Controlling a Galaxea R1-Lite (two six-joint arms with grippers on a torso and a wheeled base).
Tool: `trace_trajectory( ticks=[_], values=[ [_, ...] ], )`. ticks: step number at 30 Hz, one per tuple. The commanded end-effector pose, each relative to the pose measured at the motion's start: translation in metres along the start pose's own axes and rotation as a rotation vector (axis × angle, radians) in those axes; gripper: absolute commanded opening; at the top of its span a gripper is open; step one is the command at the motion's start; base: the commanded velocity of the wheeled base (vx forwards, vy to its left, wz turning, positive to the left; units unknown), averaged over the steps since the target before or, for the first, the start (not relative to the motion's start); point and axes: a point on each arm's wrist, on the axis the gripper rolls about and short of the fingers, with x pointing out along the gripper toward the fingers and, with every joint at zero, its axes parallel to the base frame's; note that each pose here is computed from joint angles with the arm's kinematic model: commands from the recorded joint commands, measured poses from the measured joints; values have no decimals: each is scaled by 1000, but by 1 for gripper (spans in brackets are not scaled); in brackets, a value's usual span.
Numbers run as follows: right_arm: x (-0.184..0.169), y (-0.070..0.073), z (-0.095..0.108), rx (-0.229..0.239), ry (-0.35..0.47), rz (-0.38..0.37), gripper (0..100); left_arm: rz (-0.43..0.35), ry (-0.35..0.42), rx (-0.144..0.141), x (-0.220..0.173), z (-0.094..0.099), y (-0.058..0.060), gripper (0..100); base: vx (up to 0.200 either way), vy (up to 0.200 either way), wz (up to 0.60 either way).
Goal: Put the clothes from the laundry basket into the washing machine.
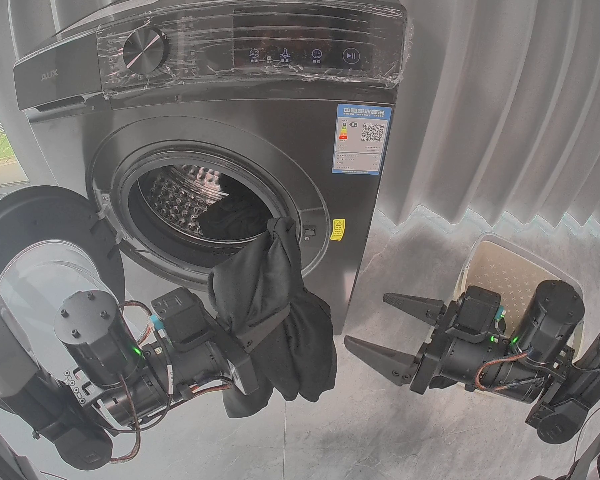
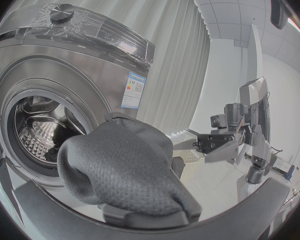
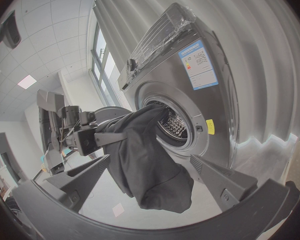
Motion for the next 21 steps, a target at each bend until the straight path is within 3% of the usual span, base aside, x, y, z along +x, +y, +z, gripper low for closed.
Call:
trace_trajectory(
  ticks=[1, 10, 21],
  values=[
    [8, 10, -8, -11, 29, 54, 100, -1, -6, -2, 1, 1, 0, 0, 0, 0, 0],
    [29, 30, -18, -19, 42, 134, 100, -5, -10, -3, 2, 2, -2, 0, 0, 0, 0],
    [63, 28, -47, -16, 91, 141, 100, -5, -10, -4, 3, 2, -1, 0, 0, 0, 0]
  ],
)
